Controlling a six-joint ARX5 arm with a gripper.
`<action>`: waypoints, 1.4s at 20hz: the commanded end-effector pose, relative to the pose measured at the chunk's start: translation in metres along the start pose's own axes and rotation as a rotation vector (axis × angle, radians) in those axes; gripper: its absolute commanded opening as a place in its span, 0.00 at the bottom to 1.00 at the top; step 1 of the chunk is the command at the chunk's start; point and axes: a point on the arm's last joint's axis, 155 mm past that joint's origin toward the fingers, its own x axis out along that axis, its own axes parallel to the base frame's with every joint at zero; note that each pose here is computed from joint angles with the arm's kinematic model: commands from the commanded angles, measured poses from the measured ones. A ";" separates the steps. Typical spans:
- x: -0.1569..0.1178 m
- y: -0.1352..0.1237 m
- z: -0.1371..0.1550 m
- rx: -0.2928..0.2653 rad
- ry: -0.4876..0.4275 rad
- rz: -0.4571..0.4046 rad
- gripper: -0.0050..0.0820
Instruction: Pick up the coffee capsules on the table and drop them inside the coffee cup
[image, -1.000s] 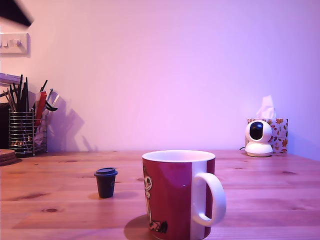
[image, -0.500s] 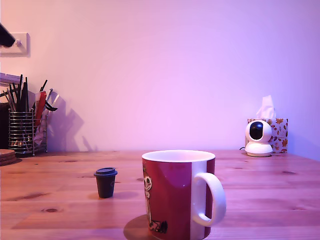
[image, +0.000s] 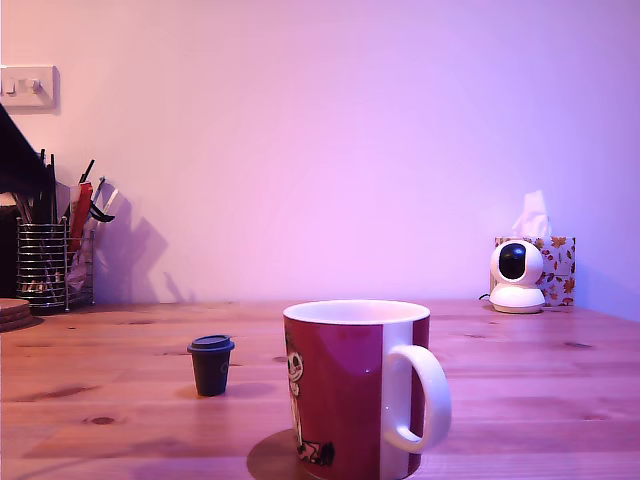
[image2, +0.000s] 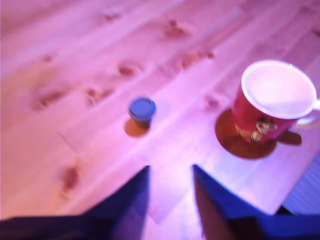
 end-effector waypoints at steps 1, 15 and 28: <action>0.009 0.000 -0.011 -0.023 0.037 -0.017 0.47; 0.056 0.019 -0.015 -0.070 -0.100 0.016 0.47; 0.100 0.031 -0.040 0.009 -0.126 0.034 0.58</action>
